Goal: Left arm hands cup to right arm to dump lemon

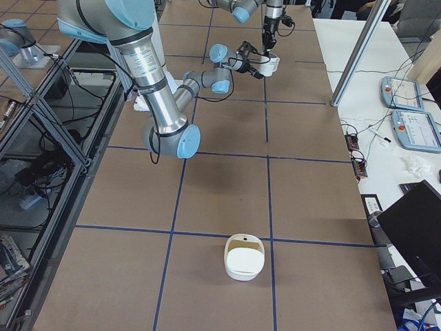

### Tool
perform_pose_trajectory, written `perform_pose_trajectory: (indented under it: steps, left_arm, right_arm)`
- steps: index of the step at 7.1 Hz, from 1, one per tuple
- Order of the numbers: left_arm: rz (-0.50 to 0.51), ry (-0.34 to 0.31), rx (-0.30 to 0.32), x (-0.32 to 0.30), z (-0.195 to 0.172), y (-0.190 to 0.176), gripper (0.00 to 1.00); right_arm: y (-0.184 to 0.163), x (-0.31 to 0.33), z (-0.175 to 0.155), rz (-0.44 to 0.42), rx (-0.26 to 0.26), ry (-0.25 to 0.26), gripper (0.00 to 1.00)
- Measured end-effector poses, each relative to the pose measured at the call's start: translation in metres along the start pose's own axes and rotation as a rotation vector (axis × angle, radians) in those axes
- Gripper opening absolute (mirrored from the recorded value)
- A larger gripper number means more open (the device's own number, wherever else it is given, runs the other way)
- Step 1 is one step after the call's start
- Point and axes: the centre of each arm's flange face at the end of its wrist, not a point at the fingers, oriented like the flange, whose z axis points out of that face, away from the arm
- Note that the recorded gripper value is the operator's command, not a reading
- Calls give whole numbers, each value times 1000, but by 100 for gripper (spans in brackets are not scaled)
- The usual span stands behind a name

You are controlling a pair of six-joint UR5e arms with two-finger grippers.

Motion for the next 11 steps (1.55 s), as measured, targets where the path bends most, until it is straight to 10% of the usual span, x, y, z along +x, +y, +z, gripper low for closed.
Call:
perform_pose_trajectory:
  steps: [11]
  left_arm:
    - [28, 25, -83, 19, 11, 36, 0]
  right_arm:
    - [4, 0, 1, -17, 4, 15, 100]
